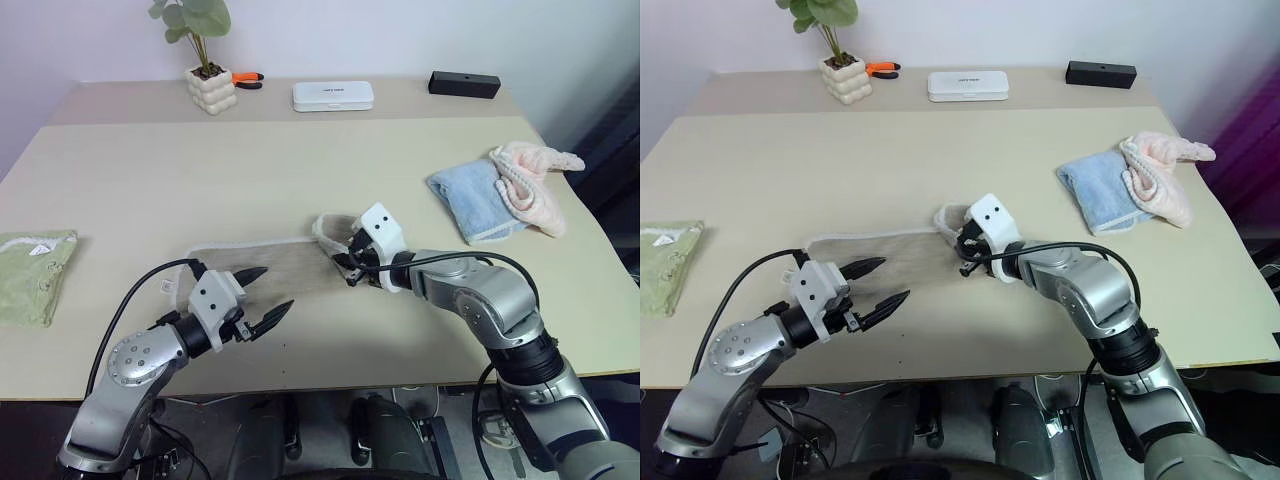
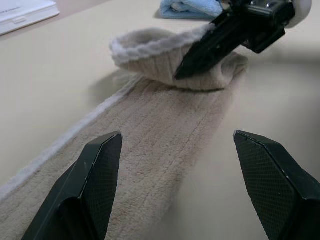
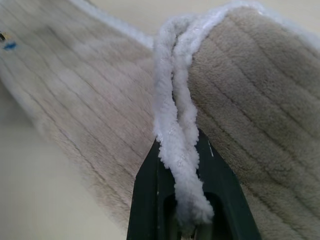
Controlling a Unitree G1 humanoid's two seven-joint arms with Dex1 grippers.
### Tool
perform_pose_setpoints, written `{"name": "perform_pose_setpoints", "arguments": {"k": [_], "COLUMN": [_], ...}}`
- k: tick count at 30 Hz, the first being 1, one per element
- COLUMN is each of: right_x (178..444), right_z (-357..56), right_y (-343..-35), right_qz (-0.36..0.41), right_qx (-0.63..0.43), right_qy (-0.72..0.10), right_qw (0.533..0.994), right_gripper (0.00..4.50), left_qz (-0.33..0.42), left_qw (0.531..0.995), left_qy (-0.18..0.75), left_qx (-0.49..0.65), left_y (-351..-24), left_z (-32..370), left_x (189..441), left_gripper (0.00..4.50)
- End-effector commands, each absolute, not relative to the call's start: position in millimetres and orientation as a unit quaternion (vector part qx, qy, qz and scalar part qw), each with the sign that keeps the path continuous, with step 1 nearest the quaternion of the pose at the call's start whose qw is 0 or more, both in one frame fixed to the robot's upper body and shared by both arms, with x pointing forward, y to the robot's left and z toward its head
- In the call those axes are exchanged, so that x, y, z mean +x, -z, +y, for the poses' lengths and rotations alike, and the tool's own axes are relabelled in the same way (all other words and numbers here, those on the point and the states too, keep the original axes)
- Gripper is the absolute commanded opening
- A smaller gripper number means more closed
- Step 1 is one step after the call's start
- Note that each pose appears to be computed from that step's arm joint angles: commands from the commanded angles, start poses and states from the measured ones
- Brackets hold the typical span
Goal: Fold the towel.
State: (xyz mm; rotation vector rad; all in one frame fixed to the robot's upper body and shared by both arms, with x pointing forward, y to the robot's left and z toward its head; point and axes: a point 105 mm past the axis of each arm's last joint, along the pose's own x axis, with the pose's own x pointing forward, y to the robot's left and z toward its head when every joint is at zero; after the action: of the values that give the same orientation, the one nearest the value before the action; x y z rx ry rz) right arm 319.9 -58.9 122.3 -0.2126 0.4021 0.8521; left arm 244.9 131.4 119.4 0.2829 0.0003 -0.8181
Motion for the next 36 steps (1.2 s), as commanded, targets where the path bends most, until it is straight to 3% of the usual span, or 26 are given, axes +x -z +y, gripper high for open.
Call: {"name": "perform_pose_setpoints", "arguments": {"k": [1,8,10,11,13,18,20,27,30,34,36], "right_x": [309.1,305.8,312.9,319.3,327.7,344.4,348.3,342.1,338.0,345.5,348.4], "right_z": [-49.6,-63.7,-77.4,-83.2,-89.0,-85.7,-74.4,-54.5,-54.5,-59.2,-62.2], "right_y": [-137.2,-165.0,-184.2,-189.8,-192.7,-171.8,-150.1,-102.4,-96.1,-132.7,-157.1], "right_qz": [0.163,0.113,0.088,0.080,0.077,0.076,0.075,0.103,0.107,0.044,0.006], "right_qx": [-0.095,-0.096,-0.068,-0.055,-0.039,-0.100,-0.148,-0.185,-0.195,-0.181,-0.190], "right_qy": [-0.459,-0.486,-0.481,-0.470,-0.454,-0.442,-0.453,-0.499,-0.508,-0.498,-0.499], "right_qw": [0.868,0.861,0.870,0.877,0.887,0.888,0.876,0.840,0.832,0.847,0.845], "right_gripper": [0.94,4.30,4.30,4.15,3.38,0.82,0.02,0.02,0.02,0.02,0.56], "left_qz": [-0.017,-0.012,-0.011,-0.010,-0.010,-0.004,0.008,0.031,0.039,0.062,0.076], "left_qw": [0.906,0.910,0.918,0.921,0.926,0.943,0.951,0.966,0.971,0.986,0.984], "left_qy": [0.398,0.387,0.369,0.361,0.351,0.314,0.296,0.254,0.232,0.154,0.135], "left_qx": [0.144,0.149,0.147,0.144,0.139,0.113,0.089,0.043,0.033,-0.033,-0.084], "left_y": [-127.8,-127.1,-128.5,-129.4,-130.5,-129.9,-124.1,-113.4,-109.0,-99.6,-95.9], "left_z": [127.9,136.5,146.7,151.1,156.1,170.0,173.5,178.8,182.7,196.8,196.2], "left_x": [242.4,246.5,248.4,248.8,248.6,246.1,239.9,224.6,219.8,213.6,206.8], "left_gripper": [3.64,3.64,3.64,3.64,3.64,3.64,3.64,3.64,3.64,3.64,4.18]}}
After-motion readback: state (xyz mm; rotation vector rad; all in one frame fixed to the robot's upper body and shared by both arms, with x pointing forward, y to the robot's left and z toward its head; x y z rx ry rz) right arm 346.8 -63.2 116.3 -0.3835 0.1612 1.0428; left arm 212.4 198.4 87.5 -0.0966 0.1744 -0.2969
